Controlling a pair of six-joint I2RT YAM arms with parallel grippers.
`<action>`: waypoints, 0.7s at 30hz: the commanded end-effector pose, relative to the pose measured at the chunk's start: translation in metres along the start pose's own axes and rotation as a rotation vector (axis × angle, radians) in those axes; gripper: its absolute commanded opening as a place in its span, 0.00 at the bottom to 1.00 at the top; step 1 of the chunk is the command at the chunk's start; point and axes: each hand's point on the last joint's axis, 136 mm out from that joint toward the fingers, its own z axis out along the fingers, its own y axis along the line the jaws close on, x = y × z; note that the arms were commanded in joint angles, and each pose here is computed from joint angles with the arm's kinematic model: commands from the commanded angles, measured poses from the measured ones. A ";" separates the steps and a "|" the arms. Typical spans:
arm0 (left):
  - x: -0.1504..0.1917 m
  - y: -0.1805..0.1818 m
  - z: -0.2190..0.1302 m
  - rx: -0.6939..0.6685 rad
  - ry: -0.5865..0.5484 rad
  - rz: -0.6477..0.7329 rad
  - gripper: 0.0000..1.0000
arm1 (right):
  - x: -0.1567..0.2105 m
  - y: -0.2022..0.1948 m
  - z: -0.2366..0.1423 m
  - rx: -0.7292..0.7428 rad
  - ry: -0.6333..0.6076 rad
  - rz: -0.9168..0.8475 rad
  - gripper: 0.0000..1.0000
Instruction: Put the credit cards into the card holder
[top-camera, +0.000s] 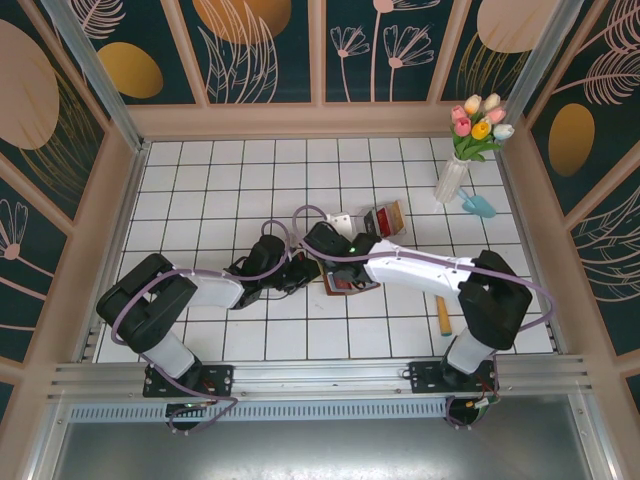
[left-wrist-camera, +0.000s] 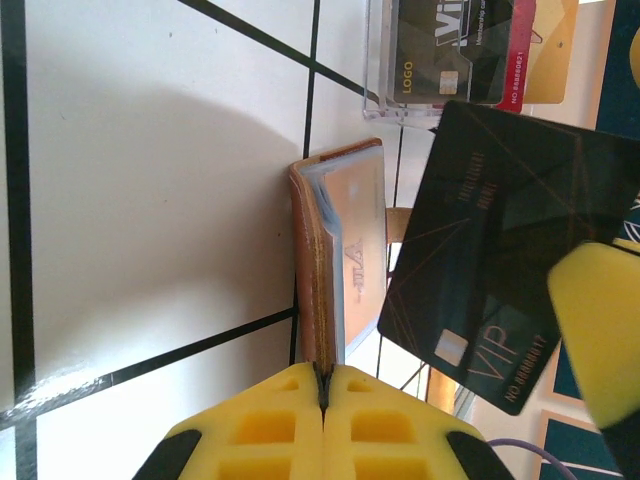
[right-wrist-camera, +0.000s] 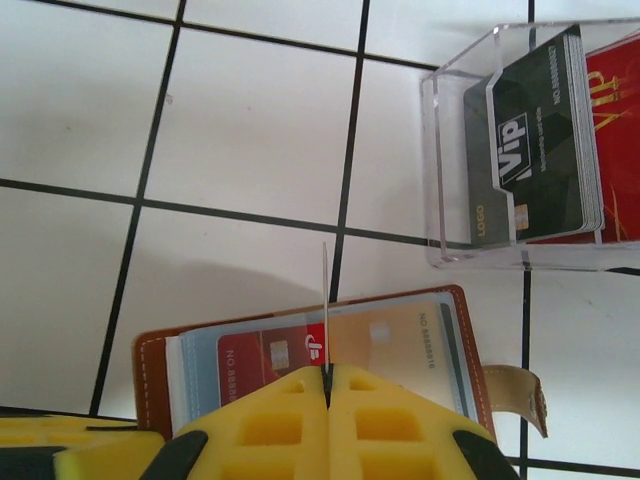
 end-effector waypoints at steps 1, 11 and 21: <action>-0.001 -0.014 -0.003 0.052 -0.010 0.028 0.00 | -0.026 0.010 -0.028 -0.115 -0.067 0.069 0.00; -0.002 -0.019 -0.003 0.068 -0.008 0.028 0.00 | -0.023 0.037 -0.025 -0.256 -0.038 0.108 0.00; -0.002 -0.022 -0.006 0.077 -0.014 0.027 0.00 | -0.001 0.030 -0.007 -0.177 0.019 0.082 0.00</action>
